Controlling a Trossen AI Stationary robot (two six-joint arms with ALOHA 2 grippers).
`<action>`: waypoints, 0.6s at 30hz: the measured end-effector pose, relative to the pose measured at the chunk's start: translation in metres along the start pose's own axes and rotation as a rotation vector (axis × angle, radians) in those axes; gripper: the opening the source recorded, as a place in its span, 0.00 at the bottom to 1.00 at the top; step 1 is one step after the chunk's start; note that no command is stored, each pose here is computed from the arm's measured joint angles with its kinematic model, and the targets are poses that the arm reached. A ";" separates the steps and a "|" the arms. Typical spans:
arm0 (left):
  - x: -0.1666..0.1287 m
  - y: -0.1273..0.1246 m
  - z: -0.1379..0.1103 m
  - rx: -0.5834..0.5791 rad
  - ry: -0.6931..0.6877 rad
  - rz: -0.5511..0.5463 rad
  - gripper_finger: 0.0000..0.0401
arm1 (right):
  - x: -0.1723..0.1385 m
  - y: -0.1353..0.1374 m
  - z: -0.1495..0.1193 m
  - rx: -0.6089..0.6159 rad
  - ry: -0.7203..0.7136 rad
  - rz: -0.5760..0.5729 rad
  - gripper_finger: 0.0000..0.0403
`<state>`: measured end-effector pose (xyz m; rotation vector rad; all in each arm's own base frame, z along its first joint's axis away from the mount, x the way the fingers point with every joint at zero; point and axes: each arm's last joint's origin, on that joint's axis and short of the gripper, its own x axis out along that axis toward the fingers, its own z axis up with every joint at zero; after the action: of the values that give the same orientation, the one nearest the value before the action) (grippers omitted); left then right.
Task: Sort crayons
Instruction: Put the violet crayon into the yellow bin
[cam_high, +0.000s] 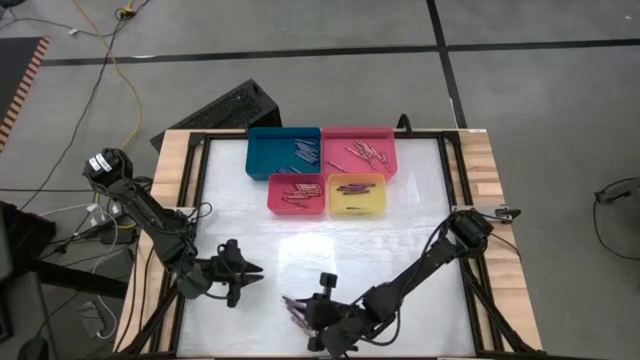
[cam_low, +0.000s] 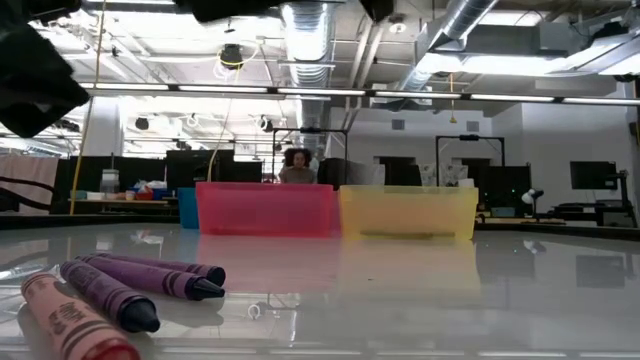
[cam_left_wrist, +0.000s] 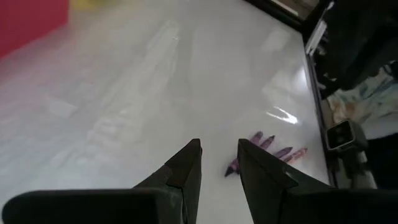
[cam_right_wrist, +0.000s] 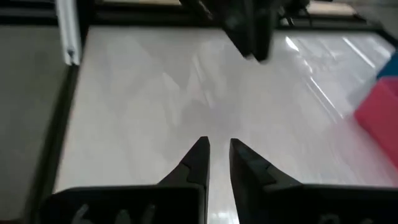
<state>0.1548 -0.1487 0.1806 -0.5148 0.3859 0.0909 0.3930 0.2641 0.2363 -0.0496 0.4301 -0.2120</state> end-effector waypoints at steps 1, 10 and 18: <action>0.000 -0.001 0.000 -0.001 0.000 -0.009 0.23 | 0.000 -0.001 -0.001 0.016 0.004 -0.015 0.15; 0.000 -0.003 -0.001 0.101 0.070 -0.079 0.23 | 0.006 -0.013 -0.017 0.096 0.142 -0.074 0.15; 0.000 -0.003 -0.001 0.232 0.063 -0.083 0.23 | 0.010 -0.015 -0.016 0.105 0.183 -0.014 0.15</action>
<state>0.1548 -0.1522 0.1812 -0.3043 0.4305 -0.0500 0.3922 0.2476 0.2186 0.0703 0.6000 -0.2537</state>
